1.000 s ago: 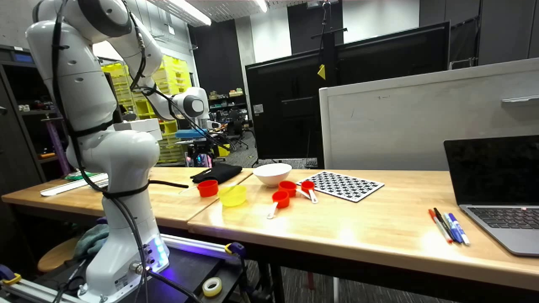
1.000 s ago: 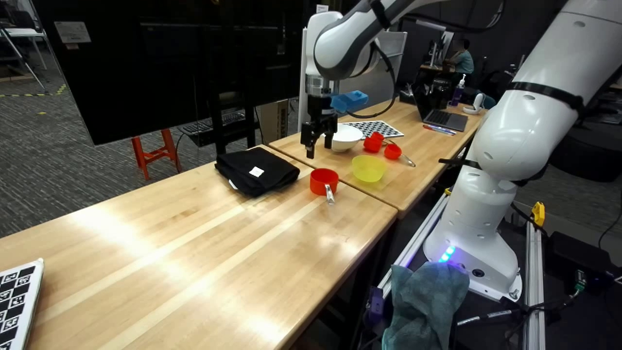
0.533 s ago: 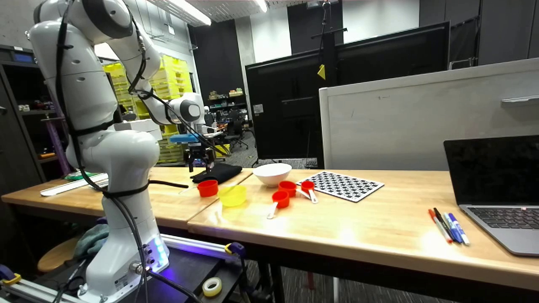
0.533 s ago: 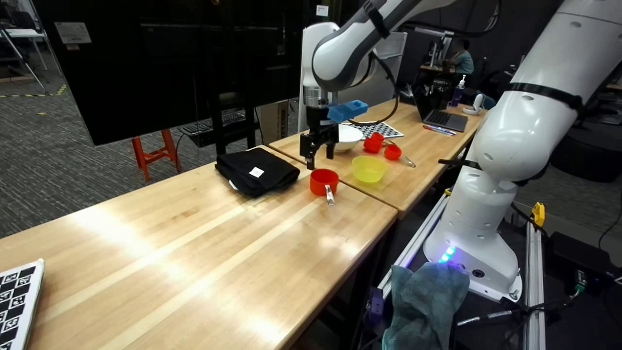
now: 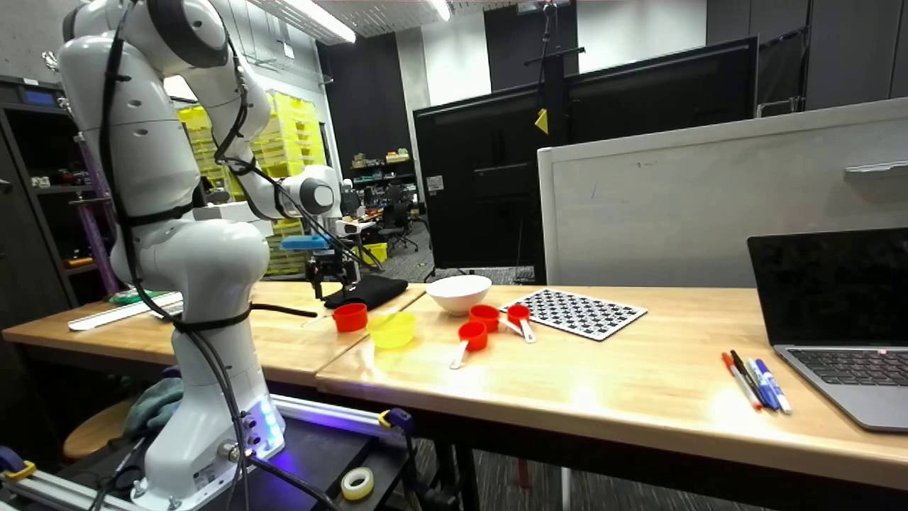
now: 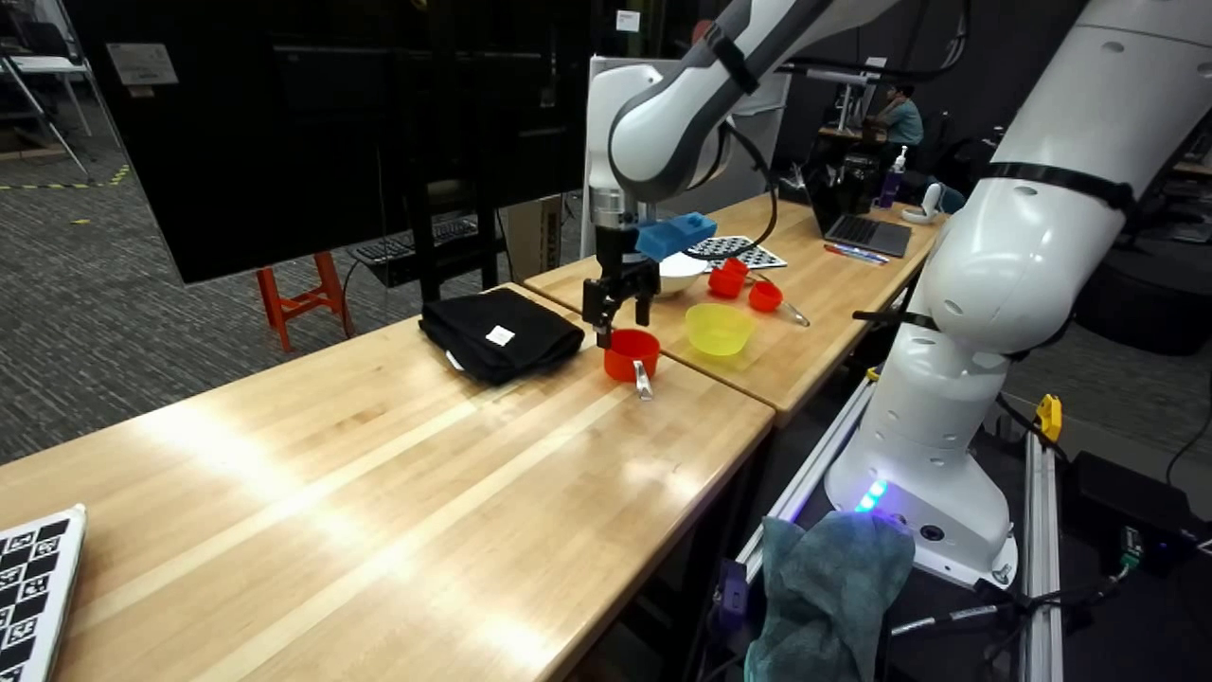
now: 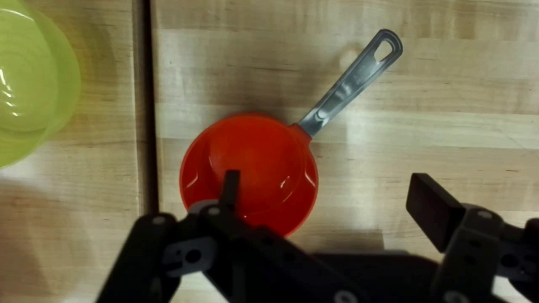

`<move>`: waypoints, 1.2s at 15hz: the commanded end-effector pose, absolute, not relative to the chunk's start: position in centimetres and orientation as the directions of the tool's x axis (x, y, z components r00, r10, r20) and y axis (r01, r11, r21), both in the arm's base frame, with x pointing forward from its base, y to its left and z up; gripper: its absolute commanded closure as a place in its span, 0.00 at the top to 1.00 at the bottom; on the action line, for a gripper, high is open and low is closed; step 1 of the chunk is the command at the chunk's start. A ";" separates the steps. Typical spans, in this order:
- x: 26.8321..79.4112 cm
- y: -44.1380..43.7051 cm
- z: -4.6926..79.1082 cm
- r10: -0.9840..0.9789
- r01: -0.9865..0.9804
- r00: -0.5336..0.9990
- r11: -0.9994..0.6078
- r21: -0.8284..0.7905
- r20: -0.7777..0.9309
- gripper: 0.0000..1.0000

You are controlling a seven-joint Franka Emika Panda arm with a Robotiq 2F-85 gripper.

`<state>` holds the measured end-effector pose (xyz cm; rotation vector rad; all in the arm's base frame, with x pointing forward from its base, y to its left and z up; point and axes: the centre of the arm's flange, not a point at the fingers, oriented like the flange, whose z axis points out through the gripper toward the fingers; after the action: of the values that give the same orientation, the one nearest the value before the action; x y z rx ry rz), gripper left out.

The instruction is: Shift the scooper to the right

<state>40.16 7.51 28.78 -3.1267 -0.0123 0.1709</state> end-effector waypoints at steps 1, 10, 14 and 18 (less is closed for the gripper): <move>40.4 8.1 27.3 0.015 0.013 0.994 -1.000 -0.026 -0.104 1.00; 40.9 8.2 24.7 0.014 0.009 0.992 -0.999 -0.035 -0.127 1.00; 41.0 7.9 23.3 0.032 0.027 0.990 -0.999 -0.041 -0.139 1.00; 41.1 7.7 22.7 0.058 0.053 0.988 -0.998 -0.036 -0.144 0.73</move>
<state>40.69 7.70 23.13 -3.1100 -0.0517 0.2328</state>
